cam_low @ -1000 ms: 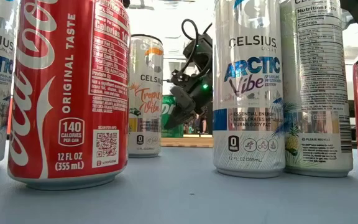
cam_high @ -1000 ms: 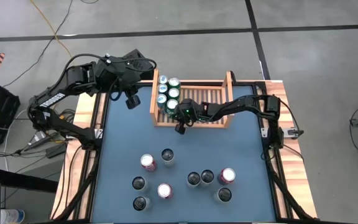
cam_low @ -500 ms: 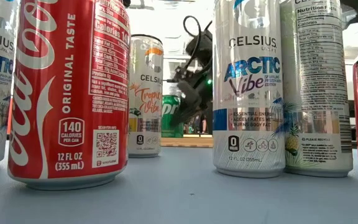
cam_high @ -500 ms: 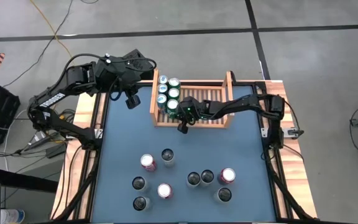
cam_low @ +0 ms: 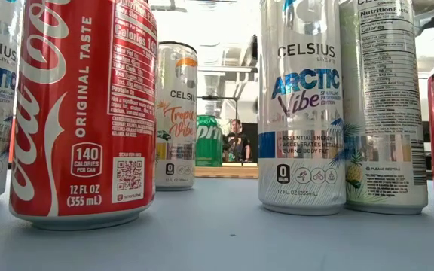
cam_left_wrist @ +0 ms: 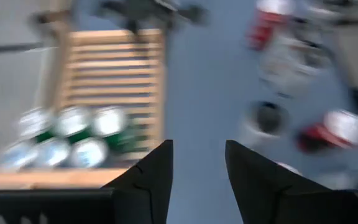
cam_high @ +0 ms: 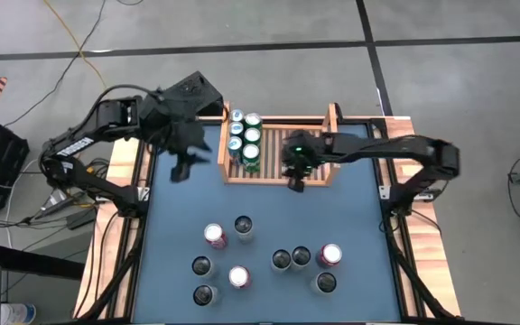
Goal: Place canned beverage on shelf
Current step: Put the red soda can on the shelf
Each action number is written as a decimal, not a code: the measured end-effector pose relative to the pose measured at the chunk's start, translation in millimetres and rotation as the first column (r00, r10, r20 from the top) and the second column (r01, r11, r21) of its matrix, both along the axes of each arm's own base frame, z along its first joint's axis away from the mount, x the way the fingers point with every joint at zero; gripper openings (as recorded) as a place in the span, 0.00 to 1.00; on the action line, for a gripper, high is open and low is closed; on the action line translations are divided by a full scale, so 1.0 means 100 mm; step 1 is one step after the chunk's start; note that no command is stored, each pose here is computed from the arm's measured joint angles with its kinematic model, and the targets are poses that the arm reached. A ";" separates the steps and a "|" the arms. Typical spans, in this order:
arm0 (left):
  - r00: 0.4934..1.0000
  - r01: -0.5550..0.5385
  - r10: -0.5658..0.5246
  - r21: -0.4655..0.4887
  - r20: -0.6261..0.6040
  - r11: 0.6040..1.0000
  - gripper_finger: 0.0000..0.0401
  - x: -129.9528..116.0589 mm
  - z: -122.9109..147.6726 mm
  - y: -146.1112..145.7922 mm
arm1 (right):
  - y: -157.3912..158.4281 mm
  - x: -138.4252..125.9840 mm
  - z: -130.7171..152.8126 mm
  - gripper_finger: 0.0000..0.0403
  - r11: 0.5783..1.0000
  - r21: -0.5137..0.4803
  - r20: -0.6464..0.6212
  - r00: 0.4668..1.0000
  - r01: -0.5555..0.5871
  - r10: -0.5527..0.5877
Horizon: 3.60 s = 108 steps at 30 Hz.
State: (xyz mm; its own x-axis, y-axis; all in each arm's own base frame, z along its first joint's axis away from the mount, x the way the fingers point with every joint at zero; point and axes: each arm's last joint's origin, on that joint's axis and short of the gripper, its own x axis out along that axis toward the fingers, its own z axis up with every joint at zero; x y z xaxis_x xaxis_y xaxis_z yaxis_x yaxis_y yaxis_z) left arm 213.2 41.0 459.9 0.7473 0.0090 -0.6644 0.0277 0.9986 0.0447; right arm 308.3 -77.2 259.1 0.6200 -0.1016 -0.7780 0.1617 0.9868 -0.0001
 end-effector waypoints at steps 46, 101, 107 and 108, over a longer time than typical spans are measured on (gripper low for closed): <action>0.920 0.149 -0.240 -0.290 -0.309 0.945 0.72 0.07 -0.30 -1.31 | 1.37 0.73 0.67 0.73 0.952 -0.097 0.042 0.955 -0.289 0.294; 0.975 0.040 -0.040 -0.007 -0.221 0.999 0.72 0.29 -2.04 -1.38 | 1.79 0.20 1.65 0.93 0.983 -0.177 -0.153 0.988 -0.040 0.013; 0.971 0.002 -0.012 -0.040 -0.237 0.999 0.72 0.31 -2.08 -1.39 | 1.79 0.20 1.64 0.93 0.982 -0.183 -0.172 0.985 -0.046 0.014; 0.972 -0.004 -0.009 -0.056 -0.234 0.998 0.72 0.31 -2.07 -1.40 | 1.79 0.20 1.64 0.93 0.982 -0.183 -0.172 0.985 -0.046 0.014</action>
State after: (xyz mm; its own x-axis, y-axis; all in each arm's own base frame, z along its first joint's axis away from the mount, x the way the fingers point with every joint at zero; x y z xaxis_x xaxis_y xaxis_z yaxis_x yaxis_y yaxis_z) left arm 243.7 -98.5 253.3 0.5712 -0.0351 -0.8200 0.0336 0.9992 -0.0193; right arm 328.0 102.0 422.9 0.4858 -0.2376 -0.8411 0.1134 0.9713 -0.2089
